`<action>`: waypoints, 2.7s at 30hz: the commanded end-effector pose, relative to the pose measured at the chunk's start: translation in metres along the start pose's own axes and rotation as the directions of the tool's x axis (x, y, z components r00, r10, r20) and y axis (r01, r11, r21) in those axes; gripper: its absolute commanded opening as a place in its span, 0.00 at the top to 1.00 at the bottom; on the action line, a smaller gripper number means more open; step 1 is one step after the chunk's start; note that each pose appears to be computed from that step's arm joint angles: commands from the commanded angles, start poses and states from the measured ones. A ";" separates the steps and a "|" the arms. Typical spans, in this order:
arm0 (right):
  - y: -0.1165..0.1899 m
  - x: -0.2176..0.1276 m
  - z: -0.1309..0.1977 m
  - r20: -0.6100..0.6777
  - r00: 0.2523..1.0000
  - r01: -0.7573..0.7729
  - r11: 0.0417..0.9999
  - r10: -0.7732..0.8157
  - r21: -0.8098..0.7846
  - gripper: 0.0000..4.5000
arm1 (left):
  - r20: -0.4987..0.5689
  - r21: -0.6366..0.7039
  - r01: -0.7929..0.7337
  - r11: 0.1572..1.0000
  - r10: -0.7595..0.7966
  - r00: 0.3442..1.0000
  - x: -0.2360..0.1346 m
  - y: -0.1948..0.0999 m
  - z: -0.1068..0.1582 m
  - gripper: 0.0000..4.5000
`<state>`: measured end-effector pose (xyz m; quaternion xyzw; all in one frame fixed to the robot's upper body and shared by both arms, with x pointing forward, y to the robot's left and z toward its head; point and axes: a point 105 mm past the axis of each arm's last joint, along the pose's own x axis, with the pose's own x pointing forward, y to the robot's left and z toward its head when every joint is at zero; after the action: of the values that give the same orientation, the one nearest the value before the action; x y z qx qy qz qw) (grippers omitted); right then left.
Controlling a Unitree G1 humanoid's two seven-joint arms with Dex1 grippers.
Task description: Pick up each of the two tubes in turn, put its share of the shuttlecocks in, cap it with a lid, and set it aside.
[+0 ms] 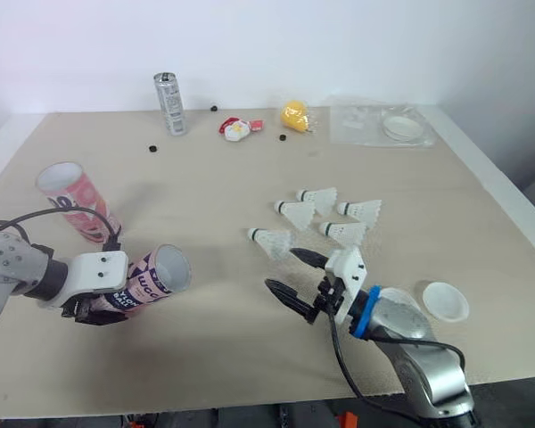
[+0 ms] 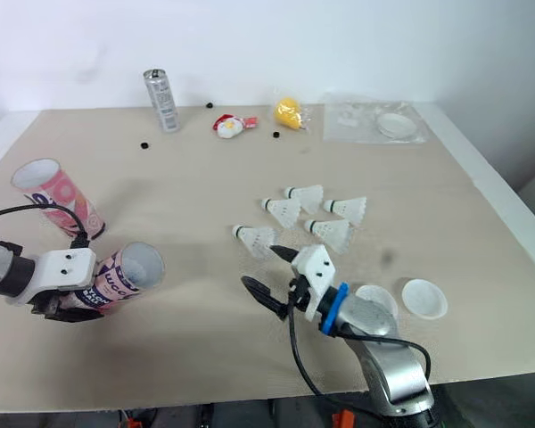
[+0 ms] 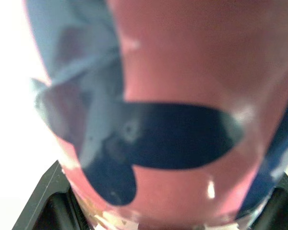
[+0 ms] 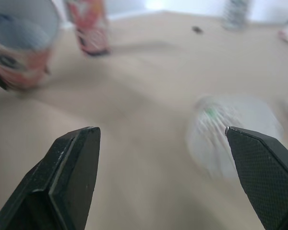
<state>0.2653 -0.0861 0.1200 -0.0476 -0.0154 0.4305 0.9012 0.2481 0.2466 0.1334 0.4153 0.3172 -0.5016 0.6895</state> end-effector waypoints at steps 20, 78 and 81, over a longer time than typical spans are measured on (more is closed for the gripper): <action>-0.020 0.063 -0.008 0.021 0.990 0.140 0.988 -0.142 0.064 0.84 | 0.022 0.008 -0.003 1.000 0.003 1.000 -0.001 -0.002 0.008 0.33; -0.030 0.001 0.071 0.235 0.970 0.098 0.981 -0.057 -0.167 0.02 | 0.036 0.015 0.018 1.000 -0.019 0.999 0.004 0.002 0.012 0.33; -0.051 -0.028 0.051 0.148 0.975 0.193 0.965 -0.168 -0.175 0.02 | 0.036 0.013 0.023 1.000 -0.023 0.999 0.006 0.000 0.011 0.33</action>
<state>0.2870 -0.1229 0.1618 -0.0811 -0.0894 0.3675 0.9222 0.2515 0.2354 0.1349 0.4068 0.3062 -0.5173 0.6879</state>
